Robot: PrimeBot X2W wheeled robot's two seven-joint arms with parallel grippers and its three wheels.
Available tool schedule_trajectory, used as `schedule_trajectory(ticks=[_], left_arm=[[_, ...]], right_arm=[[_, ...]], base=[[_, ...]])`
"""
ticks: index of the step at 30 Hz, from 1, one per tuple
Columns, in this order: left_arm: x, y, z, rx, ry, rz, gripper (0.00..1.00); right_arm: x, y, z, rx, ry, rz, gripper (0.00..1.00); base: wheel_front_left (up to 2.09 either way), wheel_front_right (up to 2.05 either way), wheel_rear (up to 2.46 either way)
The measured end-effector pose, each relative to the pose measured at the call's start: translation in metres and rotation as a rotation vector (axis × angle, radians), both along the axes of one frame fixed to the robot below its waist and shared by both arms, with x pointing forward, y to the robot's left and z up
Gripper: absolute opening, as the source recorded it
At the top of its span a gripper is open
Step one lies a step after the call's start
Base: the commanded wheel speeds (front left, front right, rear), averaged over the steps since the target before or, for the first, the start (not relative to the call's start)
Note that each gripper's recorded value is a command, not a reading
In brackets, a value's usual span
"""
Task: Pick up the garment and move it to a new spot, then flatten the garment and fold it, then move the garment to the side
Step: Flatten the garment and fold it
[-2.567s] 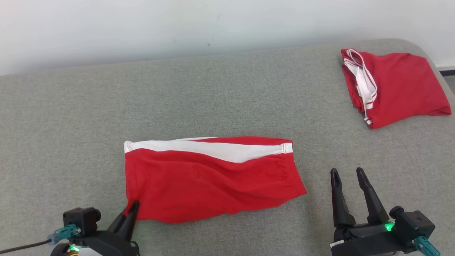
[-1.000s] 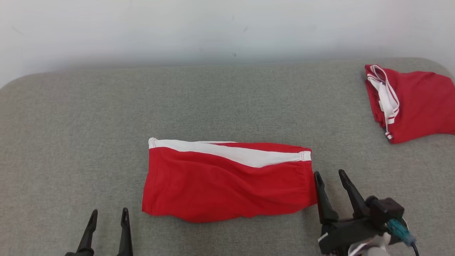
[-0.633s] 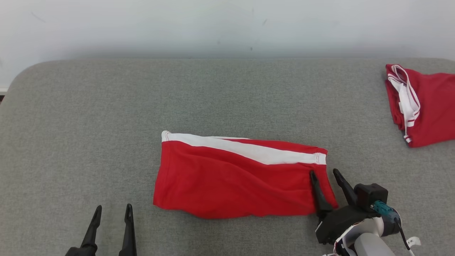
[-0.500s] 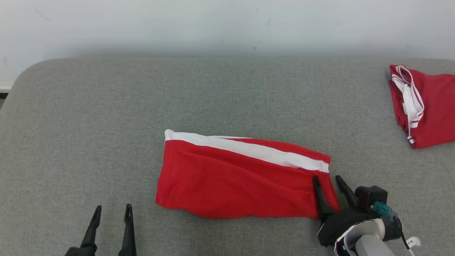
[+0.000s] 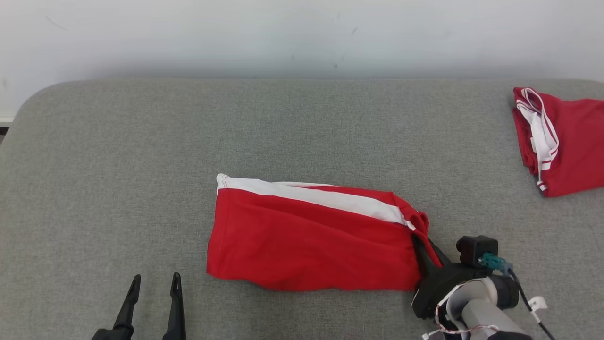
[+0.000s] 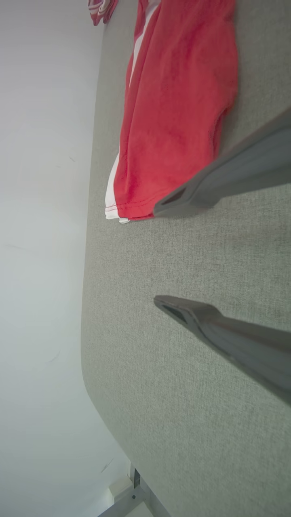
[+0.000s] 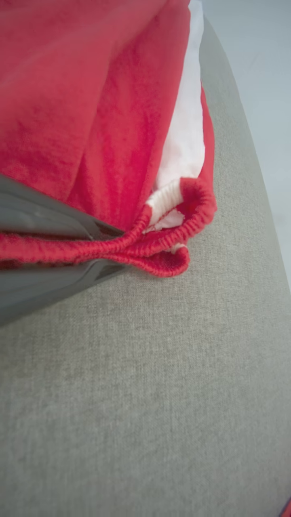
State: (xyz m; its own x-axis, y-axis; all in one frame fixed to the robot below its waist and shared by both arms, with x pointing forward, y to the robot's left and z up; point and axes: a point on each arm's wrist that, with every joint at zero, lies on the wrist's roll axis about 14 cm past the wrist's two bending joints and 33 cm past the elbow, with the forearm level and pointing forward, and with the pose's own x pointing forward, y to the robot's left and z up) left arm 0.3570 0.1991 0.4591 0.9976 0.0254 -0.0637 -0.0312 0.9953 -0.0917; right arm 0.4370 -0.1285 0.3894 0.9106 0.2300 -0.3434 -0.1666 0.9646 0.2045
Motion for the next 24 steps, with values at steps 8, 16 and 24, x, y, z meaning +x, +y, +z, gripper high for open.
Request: schedule_trajectory(ticks=[8, 16, 24], left_arm=[[0.001, -0.008, 0.001, -0.005, -0.006, -0.023, 1.0], [-0.001, -0.015, -0.001, -0.02, 0.003, -0.043, 1.0], [0.003, -0.024, -0.001, -0.038, 0.001, -0.068, 1.0]], right_arm=[[0.02, -0.07, 0.024, -0.09, -0.039, -0.088, 0.0], [0.02, -0.142, 0.049, -0.169, -0.072, -0.189, 0.0], [0.025, -0.119, 0.067, -0.013, -0.069, -0.168, 0.0]], base=[[0.0, 0.0, 0.0], [0.0, 0.0, 0.0], [0.0, 0.0, 0.0]])
